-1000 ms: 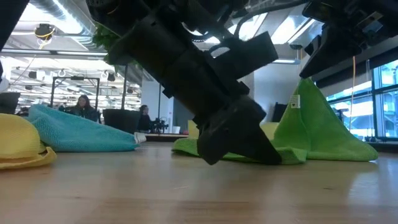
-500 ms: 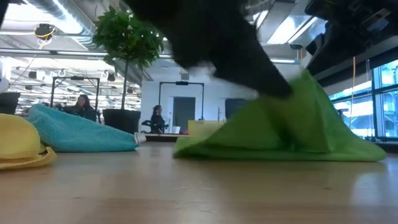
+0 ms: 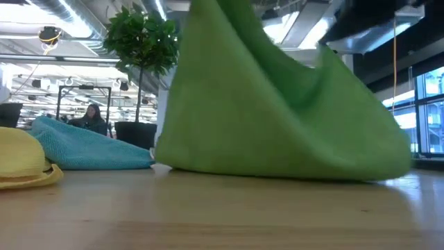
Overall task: Fold microfiber towels
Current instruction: Fold the green microfiber towel
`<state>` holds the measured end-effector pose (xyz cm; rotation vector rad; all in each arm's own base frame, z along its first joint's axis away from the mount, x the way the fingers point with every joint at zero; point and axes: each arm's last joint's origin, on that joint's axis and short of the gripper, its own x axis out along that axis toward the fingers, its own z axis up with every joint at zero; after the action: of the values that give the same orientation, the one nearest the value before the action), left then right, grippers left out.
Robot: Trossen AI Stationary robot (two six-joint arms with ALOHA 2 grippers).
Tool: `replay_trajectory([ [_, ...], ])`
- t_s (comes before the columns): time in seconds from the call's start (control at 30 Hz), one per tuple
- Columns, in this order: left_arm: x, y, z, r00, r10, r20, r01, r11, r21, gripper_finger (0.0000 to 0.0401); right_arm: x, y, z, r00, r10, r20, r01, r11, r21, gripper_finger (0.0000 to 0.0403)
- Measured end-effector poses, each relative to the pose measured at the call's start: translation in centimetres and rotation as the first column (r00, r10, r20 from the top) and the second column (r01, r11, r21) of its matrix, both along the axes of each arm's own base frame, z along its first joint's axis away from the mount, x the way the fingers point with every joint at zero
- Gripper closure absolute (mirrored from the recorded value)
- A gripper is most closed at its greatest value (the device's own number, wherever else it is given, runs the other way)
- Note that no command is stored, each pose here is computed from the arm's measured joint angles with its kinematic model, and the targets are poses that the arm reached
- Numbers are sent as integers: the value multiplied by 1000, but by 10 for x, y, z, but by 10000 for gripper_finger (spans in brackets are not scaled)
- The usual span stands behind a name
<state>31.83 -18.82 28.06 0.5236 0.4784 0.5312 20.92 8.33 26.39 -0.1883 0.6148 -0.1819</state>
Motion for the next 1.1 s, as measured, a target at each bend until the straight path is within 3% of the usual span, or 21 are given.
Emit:
replay_trajectory([
  [0.13, -4, 31, 17, 995, 97, 6, -97, 995, 4, 401, 2, -7, 29, 998, -53, 19, 55, 991, -123, 402],
  [0.5, -15, 117, 66, 948, 308, 87, -303, 951, -64, 401, -15, -59, 85, 984, -156, 81, 170, 965, -199, 402],
  [0.83, -27, 167, 115, 921, 313, 232, -294, 949, -115, 401, -44, -99, 122, 929, -184, 320, 251, 950, -183, 402],
  [1.1, -21, 194, 125, 904, 315, 288, -298, 949, -102, 401, -54, -113, 136, 888, -206, 412, 317, 921, -224, 402],
])
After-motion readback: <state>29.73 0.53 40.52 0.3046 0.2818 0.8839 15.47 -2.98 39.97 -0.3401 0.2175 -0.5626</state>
